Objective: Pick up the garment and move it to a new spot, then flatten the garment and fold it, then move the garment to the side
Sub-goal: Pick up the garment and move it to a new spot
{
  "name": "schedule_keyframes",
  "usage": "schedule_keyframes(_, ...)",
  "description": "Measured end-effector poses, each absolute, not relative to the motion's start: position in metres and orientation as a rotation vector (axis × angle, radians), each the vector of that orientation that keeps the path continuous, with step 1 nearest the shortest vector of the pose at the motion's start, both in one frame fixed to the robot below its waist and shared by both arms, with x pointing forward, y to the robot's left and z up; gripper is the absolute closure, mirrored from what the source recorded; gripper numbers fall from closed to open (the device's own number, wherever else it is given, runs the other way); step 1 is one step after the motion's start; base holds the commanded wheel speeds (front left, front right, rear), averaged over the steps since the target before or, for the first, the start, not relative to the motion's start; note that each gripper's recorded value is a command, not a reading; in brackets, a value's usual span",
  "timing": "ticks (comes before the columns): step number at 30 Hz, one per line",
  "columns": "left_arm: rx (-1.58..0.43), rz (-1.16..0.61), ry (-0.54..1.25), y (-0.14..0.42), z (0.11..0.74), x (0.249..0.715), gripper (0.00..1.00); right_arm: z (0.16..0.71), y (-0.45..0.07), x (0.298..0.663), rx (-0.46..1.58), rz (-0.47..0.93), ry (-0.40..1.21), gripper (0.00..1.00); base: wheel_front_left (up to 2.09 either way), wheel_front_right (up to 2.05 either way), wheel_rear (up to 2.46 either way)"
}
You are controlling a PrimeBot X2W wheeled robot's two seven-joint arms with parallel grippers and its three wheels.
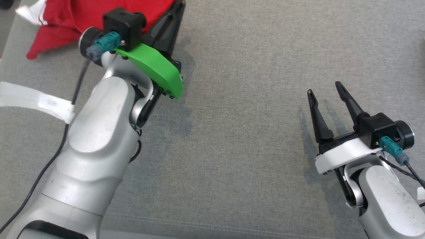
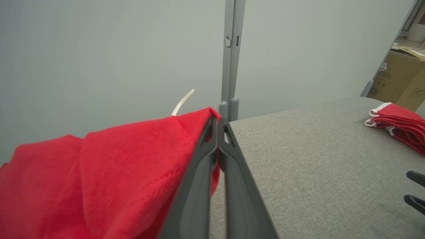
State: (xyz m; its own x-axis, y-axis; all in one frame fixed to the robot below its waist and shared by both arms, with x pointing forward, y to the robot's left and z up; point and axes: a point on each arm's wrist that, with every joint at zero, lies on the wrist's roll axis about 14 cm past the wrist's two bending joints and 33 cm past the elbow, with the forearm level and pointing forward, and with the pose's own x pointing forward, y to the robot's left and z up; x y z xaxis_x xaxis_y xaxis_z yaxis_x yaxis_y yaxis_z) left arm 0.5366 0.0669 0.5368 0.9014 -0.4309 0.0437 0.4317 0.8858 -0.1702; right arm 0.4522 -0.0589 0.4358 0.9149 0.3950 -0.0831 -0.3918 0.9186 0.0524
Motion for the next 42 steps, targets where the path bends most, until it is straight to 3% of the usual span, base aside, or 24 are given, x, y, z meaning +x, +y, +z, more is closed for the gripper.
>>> schedule_keyframes(11,-0.189,-0.854,-0.044,-0.066,0.579,0.468,1.0,0.45,-0.103,0.419,0.036,0.257,0.102,0.0,0.0,0.0,0.0)
schedule_keyframes(22,-0.438,-1.32,-0.001,-0.159,0.624,0.334,1.0,0.468,-0.162,0.394,0.0,0.092,0.068,0.0,0.0,0.0,0.0)
schedule_keyframes(29,-0.391,-1.149,0.23,-0.134,0.547,0.35,1.0,0.465,-0.174,0.396,-0.029,0.077,0.072,0.0,0.0,0.0,0.0)
schedule_keyframes(36,-0.297,-0.904,0.428,-0.065,0.465,0.361,1.0,0.463,-0.183,0.403,-0.069,0.084,0.076,0.0,0.0,0.0,0.0)
schedule_keyframes(42,-0.378,-0.777,0.594,-0.032,0.42,0.329,1.0,0.472,-0.16,0.411,-0.099,0.185,0.05,0.0,0.0,0.0,0.0)
